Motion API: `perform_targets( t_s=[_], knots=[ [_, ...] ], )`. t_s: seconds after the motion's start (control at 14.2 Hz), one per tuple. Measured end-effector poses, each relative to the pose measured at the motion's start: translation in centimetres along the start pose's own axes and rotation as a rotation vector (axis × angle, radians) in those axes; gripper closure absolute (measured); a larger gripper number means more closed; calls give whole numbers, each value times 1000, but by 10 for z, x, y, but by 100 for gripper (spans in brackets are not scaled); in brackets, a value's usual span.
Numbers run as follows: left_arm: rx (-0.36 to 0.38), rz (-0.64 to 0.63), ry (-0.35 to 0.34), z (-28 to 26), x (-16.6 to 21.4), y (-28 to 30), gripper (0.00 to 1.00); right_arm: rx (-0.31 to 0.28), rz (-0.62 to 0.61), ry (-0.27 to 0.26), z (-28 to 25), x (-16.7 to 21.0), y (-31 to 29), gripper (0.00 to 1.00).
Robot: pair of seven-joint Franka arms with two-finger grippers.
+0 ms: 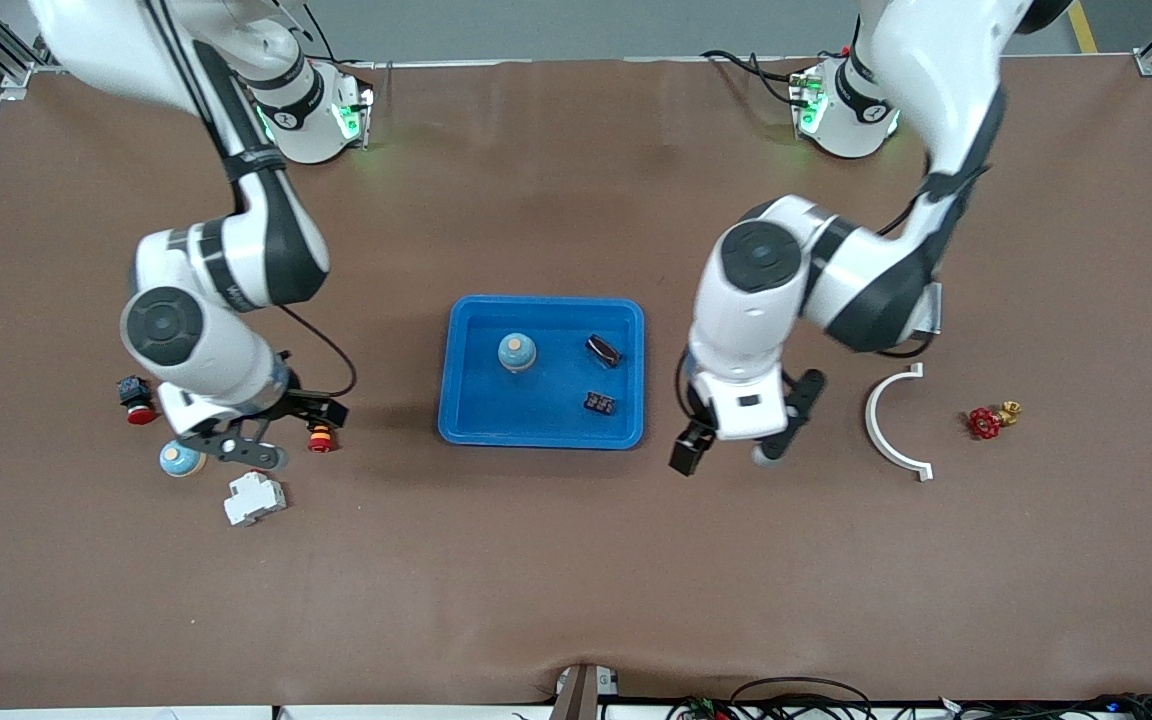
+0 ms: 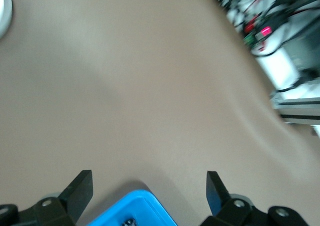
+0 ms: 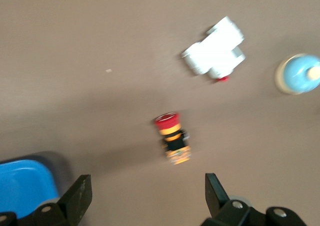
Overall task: Place electrolytic capacitor and blue bell in tray
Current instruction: 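Reach the right gripper to the second bell while the left gripper withdraws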
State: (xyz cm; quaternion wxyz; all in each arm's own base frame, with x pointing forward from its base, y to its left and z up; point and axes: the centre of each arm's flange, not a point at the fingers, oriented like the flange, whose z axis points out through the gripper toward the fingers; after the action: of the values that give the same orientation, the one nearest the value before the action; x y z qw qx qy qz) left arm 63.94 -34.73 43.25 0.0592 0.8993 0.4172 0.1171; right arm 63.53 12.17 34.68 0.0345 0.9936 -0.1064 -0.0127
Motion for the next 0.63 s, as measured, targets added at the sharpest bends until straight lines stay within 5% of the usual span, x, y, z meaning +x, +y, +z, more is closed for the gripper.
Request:
perform_targets(
  t_s=[0.63],
  knots=[
    [128, 369, -19, -96, 138, -73, 0, 11, -157, 4, 1, 41, 154, 0]
  ],
)
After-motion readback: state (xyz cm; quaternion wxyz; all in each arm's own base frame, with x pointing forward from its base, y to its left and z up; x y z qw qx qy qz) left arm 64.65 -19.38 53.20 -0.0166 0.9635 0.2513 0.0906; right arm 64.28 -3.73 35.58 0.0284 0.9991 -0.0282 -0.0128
